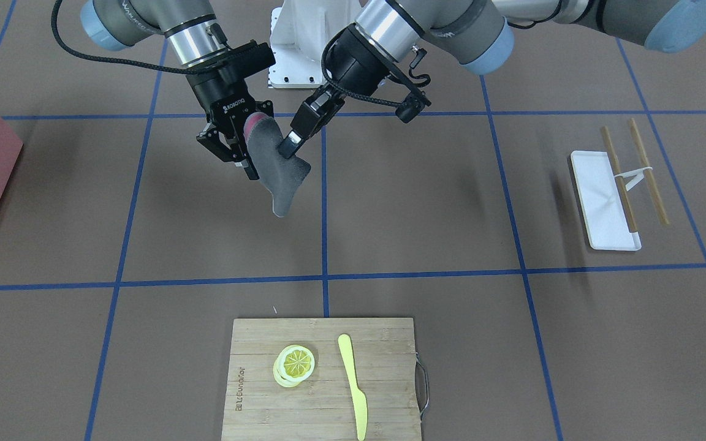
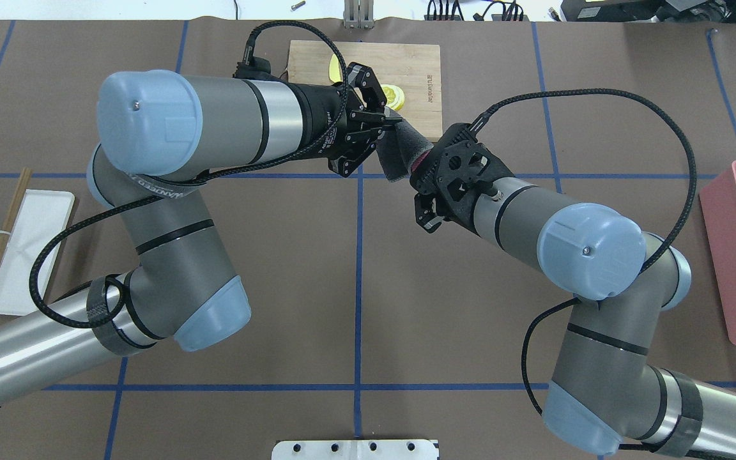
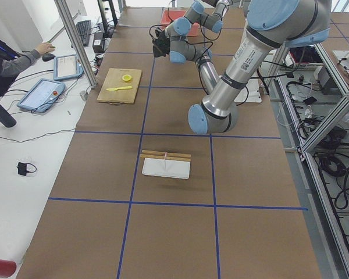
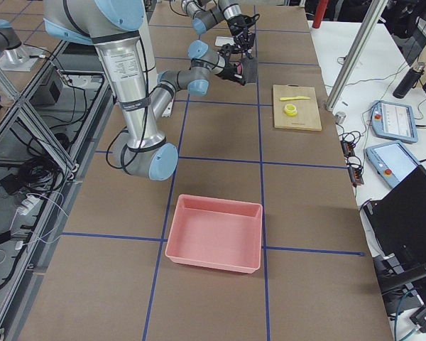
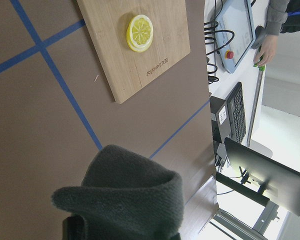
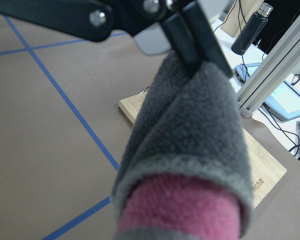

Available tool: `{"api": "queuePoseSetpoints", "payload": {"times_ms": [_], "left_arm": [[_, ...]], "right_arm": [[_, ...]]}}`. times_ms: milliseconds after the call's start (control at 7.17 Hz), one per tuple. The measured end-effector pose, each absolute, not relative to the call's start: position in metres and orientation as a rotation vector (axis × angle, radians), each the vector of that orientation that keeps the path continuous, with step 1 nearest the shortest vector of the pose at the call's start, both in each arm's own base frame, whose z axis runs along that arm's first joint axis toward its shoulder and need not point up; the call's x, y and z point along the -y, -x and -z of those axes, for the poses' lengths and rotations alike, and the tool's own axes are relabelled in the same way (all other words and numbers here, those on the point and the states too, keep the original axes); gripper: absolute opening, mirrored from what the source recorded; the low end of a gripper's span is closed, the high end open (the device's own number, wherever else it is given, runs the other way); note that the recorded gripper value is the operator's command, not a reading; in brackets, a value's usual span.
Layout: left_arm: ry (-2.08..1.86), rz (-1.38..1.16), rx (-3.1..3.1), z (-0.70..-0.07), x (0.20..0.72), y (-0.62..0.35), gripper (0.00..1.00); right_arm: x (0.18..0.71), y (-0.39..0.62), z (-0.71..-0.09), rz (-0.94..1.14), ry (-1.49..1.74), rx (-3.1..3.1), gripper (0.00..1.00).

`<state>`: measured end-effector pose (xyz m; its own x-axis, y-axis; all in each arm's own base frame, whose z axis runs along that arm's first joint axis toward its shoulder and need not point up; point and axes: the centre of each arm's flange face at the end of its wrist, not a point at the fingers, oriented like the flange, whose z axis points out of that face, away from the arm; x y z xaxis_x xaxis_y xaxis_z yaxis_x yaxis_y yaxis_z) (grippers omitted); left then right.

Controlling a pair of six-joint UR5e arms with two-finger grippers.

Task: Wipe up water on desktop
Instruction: 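Grasp the cloth with the right gripper while the left gripper releases and withdraws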

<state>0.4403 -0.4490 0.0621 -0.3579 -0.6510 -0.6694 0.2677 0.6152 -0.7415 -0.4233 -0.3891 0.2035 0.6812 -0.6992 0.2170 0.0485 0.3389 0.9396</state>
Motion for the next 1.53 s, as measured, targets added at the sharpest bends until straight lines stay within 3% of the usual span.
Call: {"api": "queuePoseSetpoints", "payload": {"times_ms": [139, 279, 418, 1534], "left_arm": [[0.304, 0.973, -1.685, -0.062, 0.447, -0.438, 0.0], [0.294, 0.962, -1.688, -0.062, 0.446, -0.436, 0.07], [0.289, 0.951, -1.685, -0.063, 0.445, -0.436, 0.98], [-0.268, 0.362, -1.15, -0.191, 0.452, -0.417, 0.99]], "right_arm": [[0.39, 0.418, -0.202, 0.534, -1.137, 0.683, 0.0], [0.39, 0.414, -0.2, 0.53, -1.142, 0.685, 0.0], [0.389, 0.412, -0.199, 0.528, -1.146, 0.687, 0.0], [0.407, 0.383, -0.22, 0.491, -1.131, 0.637, 0.0]]}}
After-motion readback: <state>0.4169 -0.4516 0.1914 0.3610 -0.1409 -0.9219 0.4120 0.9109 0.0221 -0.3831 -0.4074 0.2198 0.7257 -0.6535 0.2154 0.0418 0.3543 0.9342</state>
